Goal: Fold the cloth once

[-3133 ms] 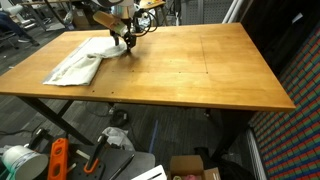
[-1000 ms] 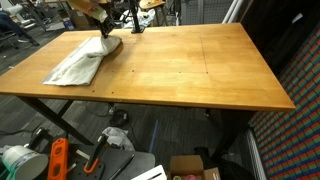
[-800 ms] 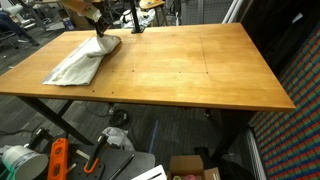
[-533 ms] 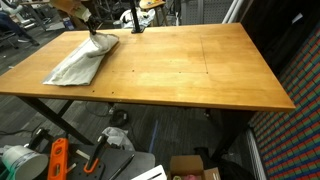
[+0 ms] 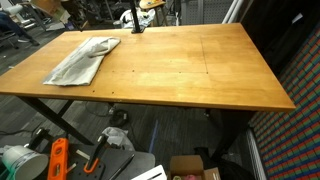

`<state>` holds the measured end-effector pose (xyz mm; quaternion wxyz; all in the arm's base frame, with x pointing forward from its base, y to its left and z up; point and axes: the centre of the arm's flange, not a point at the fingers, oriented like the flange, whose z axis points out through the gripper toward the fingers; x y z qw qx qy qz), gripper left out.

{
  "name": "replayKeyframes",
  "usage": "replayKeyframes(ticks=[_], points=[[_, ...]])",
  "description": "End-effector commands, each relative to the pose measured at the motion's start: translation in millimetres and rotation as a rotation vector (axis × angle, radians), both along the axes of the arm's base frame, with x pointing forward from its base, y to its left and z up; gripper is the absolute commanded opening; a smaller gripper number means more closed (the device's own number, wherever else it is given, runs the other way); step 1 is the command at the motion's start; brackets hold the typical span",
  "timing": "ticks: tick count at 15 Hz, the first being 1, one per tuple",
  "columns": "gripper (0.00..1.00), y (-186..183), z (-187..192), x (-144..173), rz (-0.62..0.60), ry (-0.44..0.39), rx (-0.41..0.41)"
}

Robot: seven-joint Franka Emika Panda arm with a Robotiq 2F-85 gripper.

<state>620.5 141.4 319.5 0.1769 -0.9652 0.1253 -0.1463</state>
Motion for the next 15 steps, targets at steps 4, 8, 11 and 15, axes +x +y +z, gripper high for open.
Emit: replayKeyframes(ticks=[4, 8, 11, 15], points=[[0.5, 7, -8, -12, -0.02, -0.068, -0.17], [0.8, 1, -29, -21, 0.031, -0.118, -0.348], [0.99, 1, -45, -25, 0.059, -0.102, -0.433], [1.0, 10, -58, -31, 0.092, -0.086, -0.494]])
